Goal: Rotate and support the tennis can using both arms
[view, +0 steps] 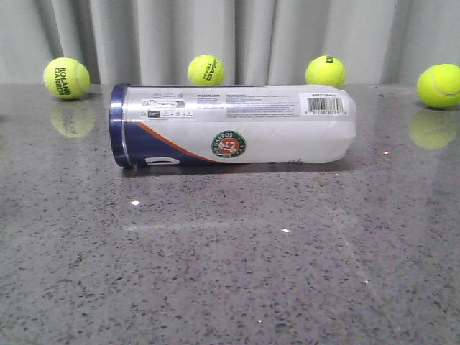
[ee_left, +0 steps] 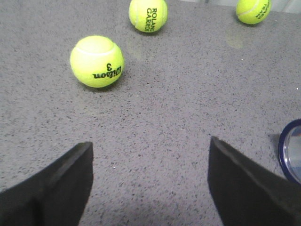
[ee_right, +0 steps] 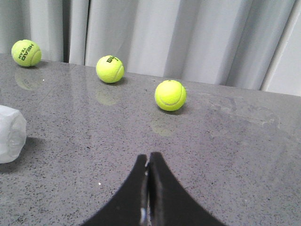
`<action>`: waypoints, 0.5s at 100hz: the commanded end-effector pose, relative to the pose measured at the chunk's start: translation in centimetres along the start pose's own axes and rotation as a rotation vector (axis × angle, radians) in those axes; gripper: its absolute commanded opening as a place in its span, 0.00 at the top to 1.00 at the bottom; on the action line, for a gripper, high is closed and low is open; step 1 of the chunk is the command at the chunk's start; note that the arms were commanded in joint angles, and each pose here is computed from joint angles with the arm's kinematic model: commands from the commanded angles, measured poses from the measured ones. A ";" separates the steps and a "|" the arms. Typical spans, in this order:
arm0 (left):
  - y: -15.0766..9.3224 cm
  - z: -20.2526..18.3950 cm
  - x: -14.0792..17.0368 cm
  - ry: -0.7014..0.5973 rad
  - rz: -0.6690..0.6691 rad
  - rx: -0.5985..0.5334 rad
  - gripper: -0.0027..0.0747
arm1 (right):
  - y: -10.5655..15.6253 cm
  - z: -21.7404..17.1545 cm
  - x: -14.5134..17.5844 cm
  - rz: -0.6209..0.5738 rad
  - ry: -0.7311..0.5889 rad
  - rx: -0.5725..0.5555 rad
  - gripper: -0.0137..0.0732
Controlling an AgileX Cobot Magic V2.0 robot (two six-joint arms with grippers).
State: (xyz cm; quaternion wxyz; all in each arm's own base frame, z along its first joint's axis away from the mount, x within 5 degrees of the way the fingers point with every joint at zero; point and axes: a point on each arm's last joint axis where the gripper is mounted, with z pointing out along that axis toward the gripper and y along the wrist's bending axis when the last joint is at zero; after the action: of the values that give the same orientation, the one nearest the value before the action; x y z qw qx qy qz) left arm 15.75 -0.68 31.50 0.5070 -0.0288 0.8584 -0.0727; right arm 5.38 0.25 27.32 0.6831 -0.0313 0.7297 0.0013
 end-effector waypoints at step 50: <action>-3.8 4.8 -3.5 0.226 -0.184 0.425 0.28 | -0.1 -0.1 -1.6 -0.017 -0.100 0.012 0.92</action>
State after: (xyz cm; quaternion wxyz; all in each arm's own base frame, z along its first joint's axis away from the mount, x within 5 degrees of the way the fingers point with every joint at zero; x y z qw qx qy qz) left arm 20.65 -3.67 31.42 0.3814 0.0003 0.8906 -0.2478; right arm 5.38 0.25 27.32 0.6831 -0.0313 0.7297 0.0013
